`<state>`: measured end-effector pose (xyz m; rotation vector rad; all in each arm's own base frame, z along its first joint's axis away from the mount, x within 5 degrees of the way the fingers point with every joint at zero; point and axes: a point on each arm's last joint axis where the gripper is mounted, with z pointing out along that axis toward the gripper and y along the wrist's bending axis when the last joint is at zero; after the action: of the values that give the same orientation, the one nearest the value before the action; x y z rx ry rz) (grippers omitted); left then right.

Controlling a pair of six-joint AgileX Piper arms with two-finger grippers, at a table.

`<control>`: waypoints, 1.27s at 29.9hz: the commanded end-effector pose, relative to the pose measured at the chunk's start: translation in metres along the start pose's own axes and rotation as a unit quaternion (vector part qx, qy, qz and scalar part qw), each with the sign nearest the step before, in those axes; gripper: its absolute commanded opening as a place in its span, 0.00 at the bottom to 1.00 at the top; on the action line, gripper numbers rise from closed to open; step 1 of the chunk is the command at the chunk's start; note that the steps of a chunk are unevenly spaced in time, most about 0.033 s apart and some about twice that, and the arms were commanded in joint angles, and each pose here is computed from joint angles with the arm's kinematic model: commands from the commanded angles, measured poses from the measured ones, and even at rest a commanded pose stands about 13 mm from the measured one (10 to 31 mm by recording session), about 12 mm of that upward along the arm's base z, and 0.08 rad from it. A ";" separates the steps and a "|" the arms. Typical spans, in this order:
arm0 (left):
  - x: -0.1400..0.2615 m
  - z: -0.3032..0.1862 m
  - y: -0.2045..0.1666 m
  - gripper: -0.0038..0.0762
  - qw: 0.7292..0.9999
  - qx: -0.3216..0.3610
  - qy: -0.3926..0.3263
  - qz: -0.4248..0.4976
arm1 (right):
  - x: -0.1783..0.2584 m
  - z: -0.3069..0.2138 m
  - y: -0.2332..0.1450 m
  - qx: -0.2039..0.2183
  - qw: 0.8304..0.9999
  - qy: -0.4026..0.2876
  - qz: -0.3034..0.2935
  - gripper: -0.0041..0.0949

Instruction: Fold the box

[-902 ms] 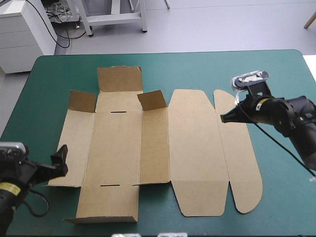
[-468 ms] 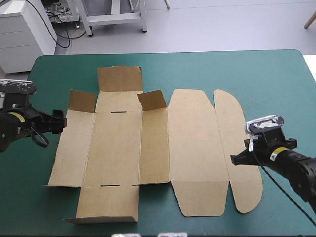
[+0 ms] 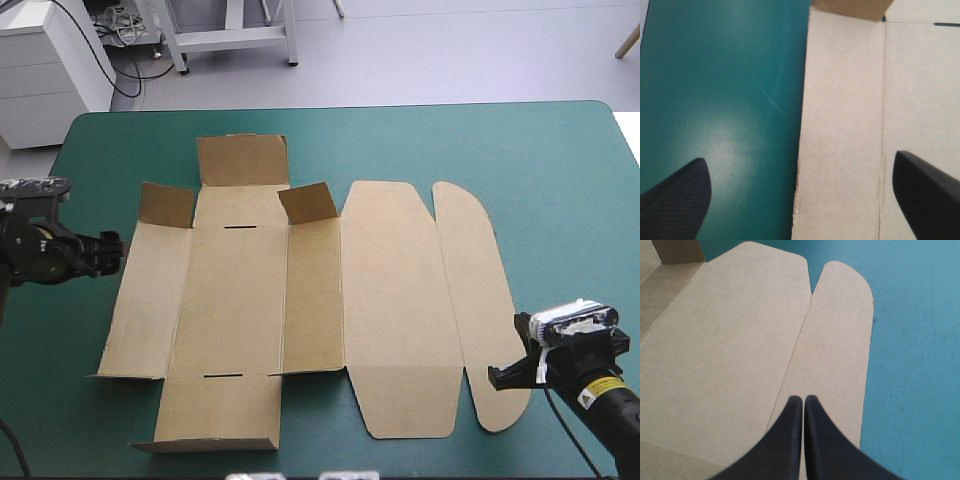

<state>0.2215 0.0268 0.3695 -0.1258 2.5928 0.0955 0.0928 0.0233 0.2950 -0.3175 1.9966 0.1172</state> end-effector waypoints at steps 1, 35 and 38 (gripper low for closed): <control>0.009 0.013 0.026 0.91 0.996 0.037 -0.023 -0.078 | -0.005 -0.011 -0.001 0.008 0.998 -0.064 -0.002 0.04; 0.044 0.121 0.040 0.91 0.942 0.262 0.182 -0.102 | 0.027 -0.061 0.004 0.012 0.988 -0.154 -0.003 0.04; 0.043 0.120 0.035 0.91 0.932 0.298 0.181 -0.101 | 0.027 -0.061 0.004 0.012 0.988 -0.154 -0.003 0.04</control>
<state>0.2419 0.0776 0.2305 -0.2396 2.8925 -0.7147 0.0266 0.0091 0.2841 -0.2887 1.7699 0.1306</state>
